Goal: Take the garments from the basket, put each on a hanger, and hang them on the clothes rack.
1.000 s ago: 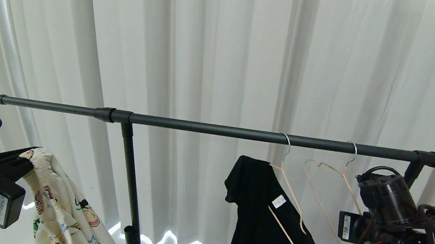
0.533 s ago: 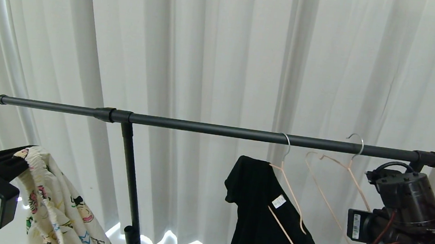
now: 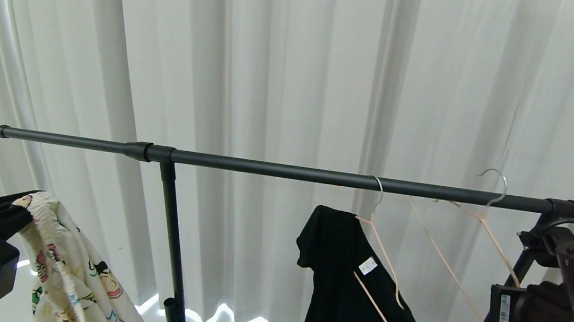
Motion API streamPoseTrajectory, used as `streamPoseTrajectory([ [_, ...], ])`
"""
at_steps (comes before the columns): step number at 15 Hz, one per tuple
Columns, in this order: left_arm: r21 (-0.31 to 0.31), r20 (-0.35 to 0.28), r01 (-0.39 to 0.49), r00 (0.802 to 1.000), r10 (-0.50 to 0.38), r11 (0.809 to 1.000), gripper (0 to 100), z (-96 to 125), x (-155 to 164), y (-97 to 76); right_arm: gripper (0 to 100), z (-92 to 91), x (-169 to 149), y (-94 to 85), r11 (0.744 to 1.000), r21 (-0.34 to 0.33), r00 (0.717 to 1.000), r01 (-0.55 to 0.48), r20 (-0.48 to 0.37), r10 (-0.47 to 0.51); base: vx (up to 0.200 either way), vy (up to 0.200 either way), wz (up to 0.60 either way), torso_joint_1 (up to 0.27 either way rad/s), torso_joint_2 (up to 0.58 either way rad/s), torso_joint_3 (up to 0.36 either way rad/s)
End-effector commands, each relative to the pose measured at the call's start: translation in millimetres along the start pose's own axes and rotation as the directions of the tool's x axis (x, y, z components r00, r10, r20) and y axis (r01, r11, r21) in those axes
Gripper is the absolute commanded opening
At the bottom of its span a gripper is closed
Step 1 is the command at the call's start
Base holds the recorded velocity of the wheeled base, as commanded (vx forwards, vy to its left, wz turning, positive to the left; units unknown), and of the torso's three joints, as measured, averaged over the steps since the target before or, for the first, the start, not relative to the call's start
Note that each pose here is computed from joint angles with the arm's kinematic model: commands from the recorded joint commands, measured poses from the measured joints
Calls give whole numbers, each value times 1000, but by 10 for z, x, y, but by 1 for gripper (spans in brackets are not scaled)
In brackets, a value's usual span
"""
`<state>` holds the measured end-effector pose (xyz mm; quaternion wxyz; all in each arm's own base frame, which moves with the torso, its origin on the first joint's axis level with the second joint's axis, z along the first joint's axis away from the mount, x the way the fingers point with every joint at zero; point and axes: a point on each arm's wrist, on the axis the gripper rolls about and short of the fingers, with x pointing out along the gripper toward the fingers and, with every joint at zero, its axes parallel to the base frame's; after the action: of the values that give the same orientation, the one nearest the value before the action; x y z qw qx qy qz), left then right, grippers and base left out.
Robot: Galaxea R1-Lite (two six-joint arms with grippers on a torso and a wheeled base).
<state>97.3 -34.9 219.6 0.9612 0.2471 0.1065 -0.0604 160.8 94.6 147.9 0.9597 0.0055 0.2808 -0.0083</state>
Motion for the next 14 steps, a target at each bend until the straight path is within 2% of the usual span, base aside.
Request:
streamPoseTrajectory([
  [1, 1, -2, -1, 1000, 1, 1000, 0, 1, 4, 0, 0, -109, -168, -141, 1000, -16, 1000, -9, 25, 10, -200, 0, 0, 2, 2, 2],
  [4, 0, -1, -2, 1000, 2, 1000, 0, 1, 0, 1, 0, -173, -281, -231, 999, -35, 999, -18, 50, 20, -200, 0, 0, 14, 7, 4],
  [9, 0, -1, -2, 1000, 2, 1000, 0, 1, 0, 1, 0, -196, -358, -279, 997, -66, 997, -37, 70, 41, -200, 0, 0, -5, -1, 6],
  [14, 3, -9, 2, 1000, -2, 1000, 0, -11, 13, -9, 0, -161, -497, -318, 980, -123, 979, -159, 105, 172, -200, 0, 0, 2, 0, 4],
])
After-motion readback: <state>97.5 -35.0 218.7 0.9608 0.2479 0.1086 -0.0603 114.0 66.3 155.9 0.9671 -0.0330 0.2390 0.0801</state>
